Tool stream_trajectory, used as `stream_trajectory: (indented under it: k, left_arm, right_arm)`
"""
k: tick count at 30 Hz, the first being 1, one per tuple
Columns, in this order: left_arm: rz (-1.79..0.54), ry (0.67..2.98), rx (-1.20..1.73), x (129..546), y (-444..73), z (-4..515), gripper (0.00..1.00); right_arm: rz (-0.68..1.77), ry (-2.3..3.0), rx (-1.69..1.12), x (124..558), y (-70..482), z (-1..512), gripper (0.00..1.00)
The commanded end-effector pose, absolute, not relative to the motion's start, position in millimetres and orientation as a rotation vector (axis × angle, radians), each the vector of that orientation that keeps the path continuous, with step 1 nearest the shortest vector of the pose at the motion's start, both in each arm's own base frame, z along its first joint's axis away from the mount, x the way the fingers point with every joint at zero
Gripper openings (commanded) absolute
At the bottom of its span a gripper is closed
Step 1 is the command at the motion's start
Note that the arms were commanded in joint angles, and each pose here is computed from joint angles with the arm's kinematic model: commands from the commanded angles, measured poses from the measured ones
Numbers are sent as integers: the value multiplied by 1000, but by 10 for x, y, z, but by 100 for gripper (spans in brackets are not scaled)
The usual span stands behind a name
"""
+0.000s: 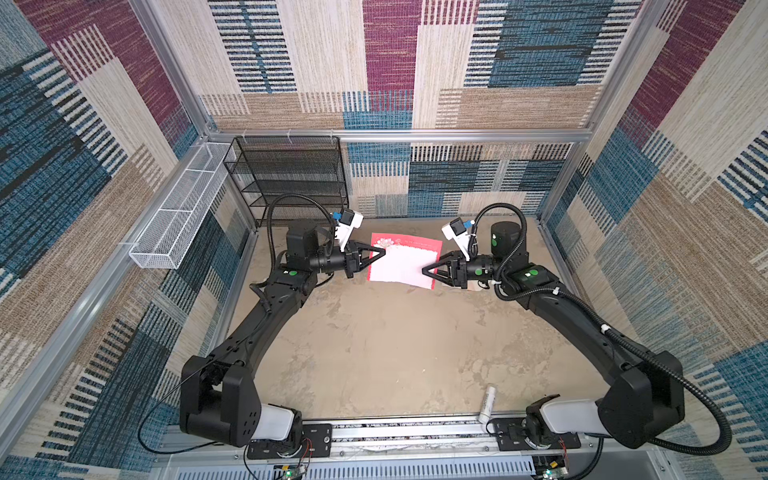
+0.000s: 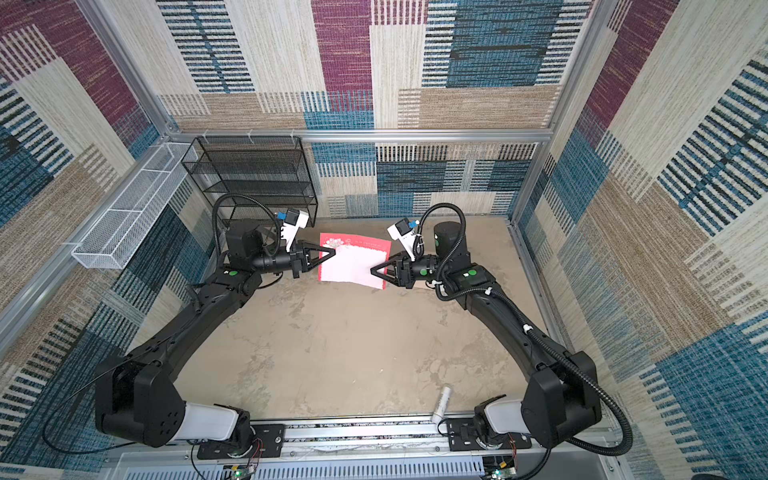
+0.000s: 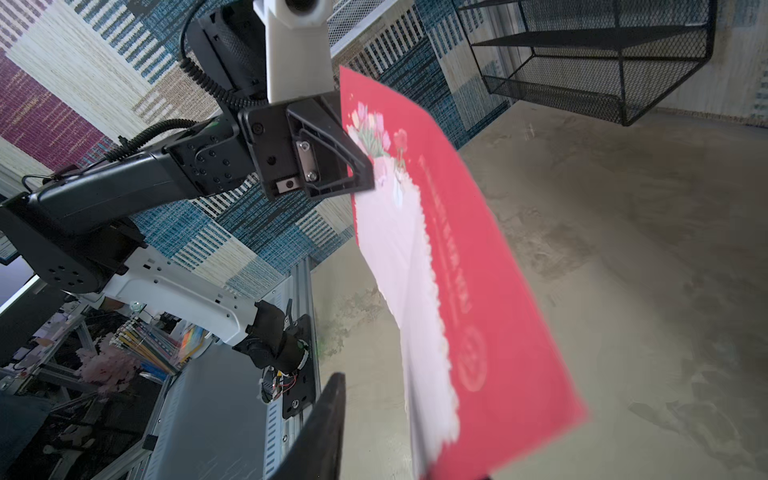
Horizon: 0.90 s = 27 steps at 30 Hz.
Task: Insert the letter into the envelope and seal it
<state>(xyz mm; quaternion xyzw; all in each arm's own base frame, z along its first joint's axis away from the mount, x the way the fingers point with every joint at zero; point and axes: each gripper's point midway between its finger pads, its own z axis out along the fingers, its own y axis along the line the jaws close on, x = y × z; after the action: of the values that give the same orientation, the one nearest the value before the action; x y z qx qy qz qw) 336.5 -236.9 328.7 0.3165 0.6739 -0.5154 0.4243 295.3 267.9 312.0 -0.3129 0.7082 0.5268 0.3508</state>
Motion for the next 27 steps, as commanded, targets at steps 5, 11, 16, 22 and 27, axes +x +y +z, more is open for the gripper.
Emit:
stream_trajectory:
  k: [5,11,16,22,27]
  left_arm:
    - [-1239,1760,680,3522,-2317,3241,0]
    - [-1254,1778,648,3585,-2313,3217,0]
    - [-1296,1760,662,3558,-2344,3270,0]
    - [-1339,1753,665,3537,-2366,3278,0]
    - [-1366,1755,659,3533,-2377,3254,0]
  right_arm:
    - [1410,1745,-829,2891,2693,3323,45]
    - [1450,1720,-857,2771,2622,3388,50]
    - [1464,1720,-861,2726,2588,3354,47]
    - [1487,1700,-878,2700,2595,3319,34]
    - [1467,1657,-916,2682,2595,3348,33]
